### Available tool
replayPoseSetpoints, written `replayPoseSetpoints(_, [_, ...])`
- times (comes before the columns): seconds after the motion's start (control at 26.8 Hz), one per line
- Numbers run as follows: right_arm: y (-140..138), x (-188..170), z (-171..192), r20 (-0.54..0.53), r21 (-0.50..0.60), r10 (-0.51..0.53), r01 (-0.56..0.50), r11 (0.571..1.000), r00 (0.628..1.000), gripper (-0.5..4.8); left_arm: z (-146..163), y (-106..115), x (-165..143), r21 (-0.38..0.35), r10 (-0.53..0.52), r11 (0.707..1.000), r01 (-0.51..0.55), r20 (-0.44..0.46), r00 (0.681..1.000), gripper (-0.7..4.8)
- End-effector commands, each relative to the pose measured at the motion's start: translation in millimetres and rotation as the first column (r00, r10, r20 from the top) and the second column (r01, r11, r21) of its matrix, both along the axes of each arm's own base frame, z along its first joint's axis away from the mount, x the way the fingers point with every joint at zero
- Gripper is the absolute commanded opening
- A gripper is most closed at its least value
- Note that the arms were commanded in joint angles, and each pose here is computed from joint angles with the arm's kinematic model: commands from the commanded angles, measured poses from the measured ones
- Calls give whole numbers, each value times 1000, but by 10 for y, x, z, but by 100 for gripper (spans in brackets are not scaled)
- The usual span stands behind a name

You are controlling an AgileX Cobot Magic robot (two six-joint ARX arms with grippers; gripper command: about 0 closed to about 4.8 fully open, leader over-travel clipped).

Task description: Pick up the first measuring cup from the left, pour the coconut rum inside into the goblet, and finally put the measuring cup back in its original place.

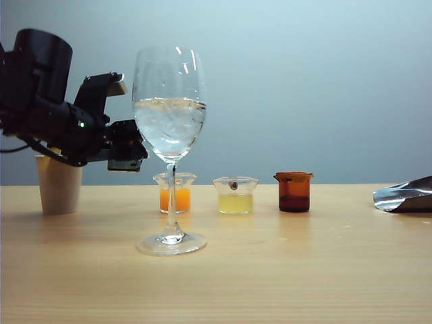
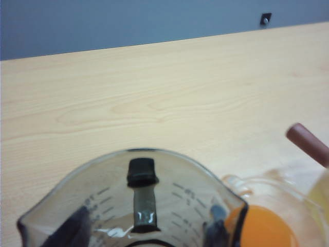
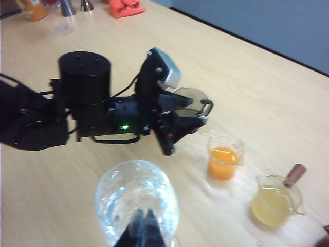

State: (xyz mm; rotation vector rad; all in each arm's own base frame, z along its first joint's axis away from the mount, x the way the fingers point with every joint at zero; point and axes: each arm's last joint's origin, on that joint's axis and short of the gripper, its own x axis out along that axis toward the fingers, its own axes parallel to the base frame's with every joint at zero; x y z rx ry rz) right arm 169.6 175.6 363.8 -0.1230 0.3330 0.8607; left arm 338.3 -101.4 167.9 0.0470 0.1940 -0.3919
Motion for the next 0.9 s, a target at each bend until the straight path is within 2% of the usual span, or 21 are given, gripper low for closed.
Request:
replayPoseSetpoints(0.04, [-8, 14, 25, 9, 9, 2, -2, 1000, 1000, -9, -79, -9, 47, -45, 33, 998, -32, 18, 999, 142])
replayPoseSetpoints(0.41, [-10, 15, 14, 6, 1, 2, -2, 1000, 1000, -9, -411, -20, 105, -50, 54, 997, -56, -34, 998, 142])
replayPoseSetpoints(0.78, [-47, 43, -13, -15, -18, -14, 14, 1000, 1000, -9, -528, -29, 135, -79, 58, 995, -57, 8, 998, 142])
replayPoseSetpoints(0.9, [-63, 58, -13, -16, -17, -20, 20, 1000, 1000, -9, -574, -29, 136, -86, 59, 995, -60, -9, 998, 142])
